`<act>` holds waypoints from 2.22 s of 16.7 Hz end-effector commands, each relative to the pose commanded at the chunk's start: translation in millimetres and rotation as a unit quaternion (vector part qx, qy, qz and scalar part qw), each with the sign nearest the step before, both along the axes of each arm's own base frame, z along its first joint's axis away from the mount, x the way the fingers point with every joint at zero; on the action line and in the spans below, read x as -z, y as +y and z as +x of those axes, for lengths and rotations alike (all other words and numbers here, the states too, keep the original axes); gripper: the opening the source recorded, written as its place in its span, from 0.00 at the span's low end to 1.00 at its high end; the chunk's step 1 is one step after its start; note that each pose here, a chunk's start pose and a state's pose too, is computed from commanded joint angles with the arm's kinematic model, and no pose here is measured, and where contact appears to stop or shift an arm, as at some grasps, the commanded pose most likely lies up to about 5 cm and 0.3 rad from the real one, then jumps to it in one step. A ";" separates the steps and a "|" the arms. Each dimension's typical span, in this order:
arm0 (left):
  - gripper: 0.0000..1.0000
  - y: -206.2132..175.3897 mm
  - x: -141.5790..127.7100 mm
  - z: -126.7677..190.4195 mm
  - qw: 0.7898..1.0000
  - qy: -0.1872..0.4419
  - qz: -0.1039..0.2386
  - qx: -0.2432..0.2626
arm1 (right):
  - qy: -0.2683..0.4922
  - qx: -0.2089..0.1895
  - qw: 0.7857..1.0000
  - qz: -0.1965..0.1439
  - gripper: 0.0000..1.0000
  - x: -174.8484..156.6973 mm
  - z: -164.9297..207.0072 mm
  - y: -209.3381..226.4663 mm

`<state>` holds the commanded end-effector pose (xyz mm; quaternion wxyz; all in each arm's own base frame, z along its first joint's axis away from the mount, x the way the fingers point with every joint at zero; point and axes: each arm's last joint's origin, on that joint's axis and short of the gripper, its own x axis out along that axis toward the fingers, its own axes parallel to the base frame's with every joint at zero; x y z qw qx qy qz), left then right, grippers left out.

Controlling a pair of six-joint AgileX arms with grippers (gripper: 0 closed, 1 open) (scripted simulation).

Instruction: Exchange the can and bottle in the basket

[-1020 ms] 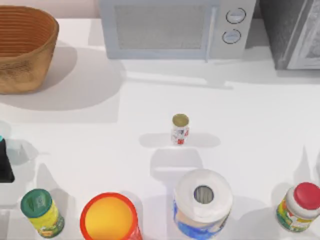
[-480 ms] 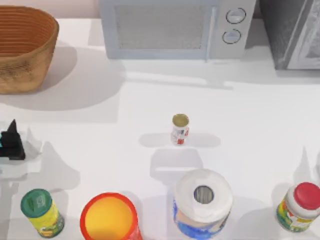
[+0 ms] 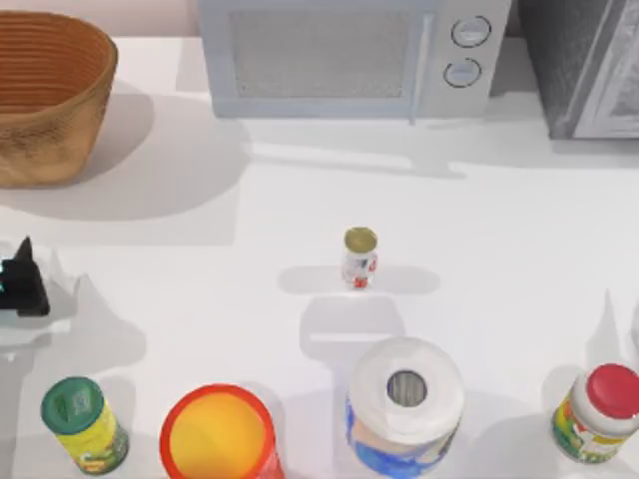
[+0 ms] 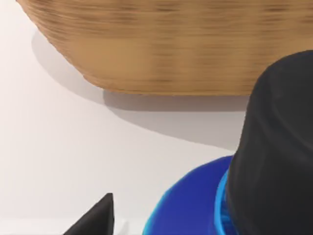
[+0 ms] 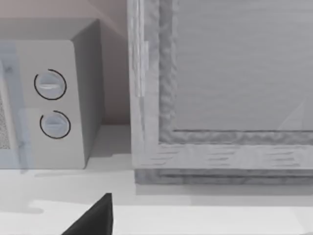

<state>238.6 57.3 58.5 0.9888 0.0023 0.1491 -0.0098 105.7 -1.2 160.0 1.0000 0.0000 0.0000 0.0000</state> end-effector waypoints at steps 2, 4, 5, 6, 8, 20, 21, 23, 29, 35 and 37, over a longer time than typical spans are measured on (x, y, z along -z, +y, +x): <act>0.77 0.0 0.0 0.0 1.000 0.000 0.000 0.000 | 0.000 0.000 1.000 0.000 1.00 0.0 0.0 0.0; 0.62 0.0 0.0 0.0 1.000 0.000 0.000 0.000 | 0.000 0.000 1.000 0.000 1.00 0.0 0.0 0.0; 0.55 0.0 0.0 0.0 1.000 0.000 0.000 0.000 | 0.000 0.000 1.000 0.000 1.00 0.0 0.0 0.0; 0.47 0.0 0.0 0.0 1.000 0.000 0.000 0.000 | 0.000 0.000 1.000 0.000 1.00 0.0 0.0 0.0; 0.32 0.0 0.0 0.0 1.000 0.000 0.000 0.000 | 0.000 0.000 1.000 0.000 1.00 0.0 0.0 0.0; 0.00 0.0 0.0 0.0 1.000 0.000 0.000 0.000 | 0.000 0.000 1.000 0.000 1.00 0.0 0.0 0.0; 0.00 -0.3 0.0 -0.3 1.000 0.000 0.000 0.001 | 0.000 0.000 1.000 0.000 1.00 0.0 0.0 0.0; 0.00 1.8 0.1 0.9 1.000 0.002 0.001 -0.002 | 0.000 0.000 1.000 0.000 1.00 0.0 0.0 0.0; 0.00 53.0 -14.4 29.3 0.998 0.017 0.004 -0.057 | 0.000 0.000 1.000 0.000 1.00 0.0 0.0 0.0; 0.00 125.8 -62.9 58.1 0.991 0.061 -0.021 -0.118 | 0.000 0.000 1.000 0.000 1.00 0.0 0.0 0.0; 0.00 140.5 -89.7 67.5 0.988 0.068 -0.023 -0.133 | 0.000 0.000 1.000 0.000 1.00 0.0 0.0 0.0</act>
